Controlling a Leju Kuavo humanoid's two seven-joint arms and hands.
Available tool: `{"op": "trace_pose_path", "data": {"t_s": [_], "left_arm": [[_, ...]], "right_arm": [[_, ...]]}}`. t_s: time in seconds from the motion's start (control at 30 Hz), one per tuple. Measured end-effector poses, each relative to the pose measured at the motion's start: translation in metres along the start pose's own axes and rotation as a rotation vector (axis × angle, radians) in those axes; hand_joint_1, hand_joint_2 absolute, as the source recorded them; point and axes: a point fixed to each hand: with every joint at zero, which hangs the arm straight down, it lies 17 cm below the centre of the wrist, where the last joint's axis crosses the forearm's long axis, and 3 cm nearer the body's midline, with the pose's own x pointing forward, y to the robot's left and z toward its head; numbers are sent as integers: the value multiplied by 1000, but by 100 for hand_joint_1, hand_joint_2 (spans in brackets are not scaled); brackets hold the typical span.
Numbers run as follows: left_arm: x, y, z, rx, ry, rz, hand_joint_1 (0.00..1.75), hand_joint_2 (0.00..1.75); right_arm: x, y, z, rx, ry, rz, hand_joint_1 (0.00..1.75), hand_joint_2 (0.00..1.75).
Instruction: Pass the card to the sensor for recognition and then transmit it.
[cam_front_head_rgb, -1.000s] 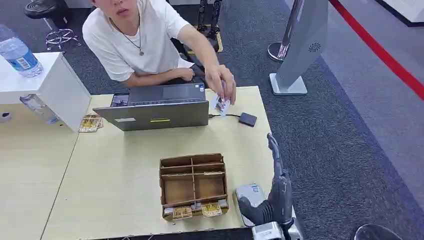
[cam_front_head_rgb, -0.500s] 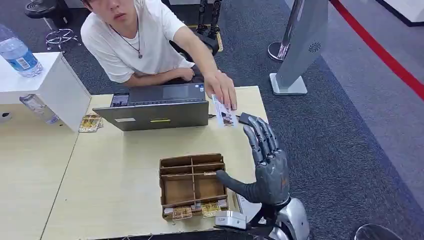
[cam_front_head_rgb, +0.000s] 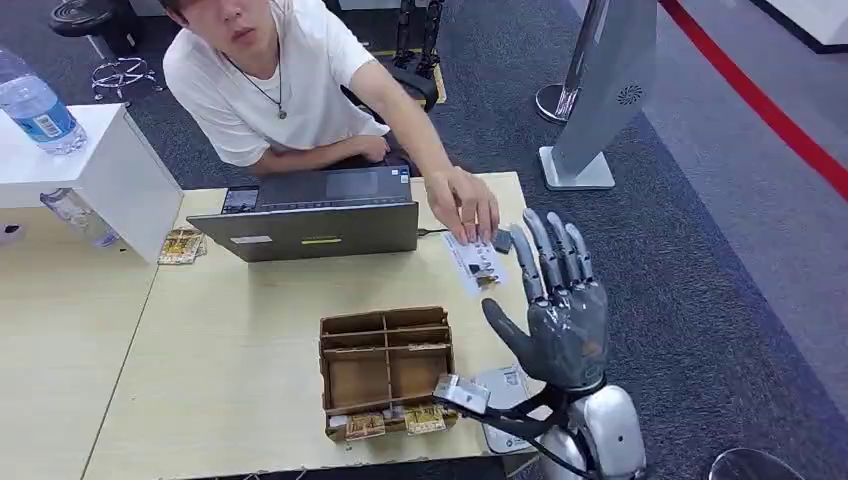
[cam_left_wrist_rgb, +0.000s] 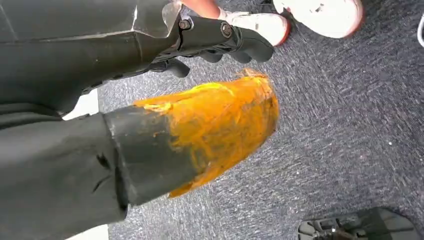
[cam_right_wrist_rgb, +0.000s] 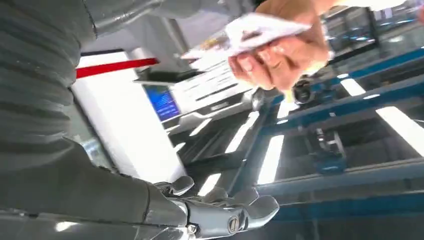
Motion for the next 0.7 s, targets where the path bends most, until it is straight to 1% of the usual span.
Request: {"op": "trace_pose_path", "data": {"t_s": [0.13,0.3,0.33,0.7], "left_arm": [[2,-4,1,-8,-4,0,0,0],[6,-9,2,-21,-12,0,0,0],[6,-9,2,-23,-12,0,0,0],[9,-14,4,-29,-18,2,0,0]], "right_arm": [[-12,-4,-9,-7,60,57,0,175],[-16,-10,-22,-41,118,65,0,175],[-14,-11,-24,-45,111,61,175,175],[0,-14,-32,-66,79,30,175,175]]}}
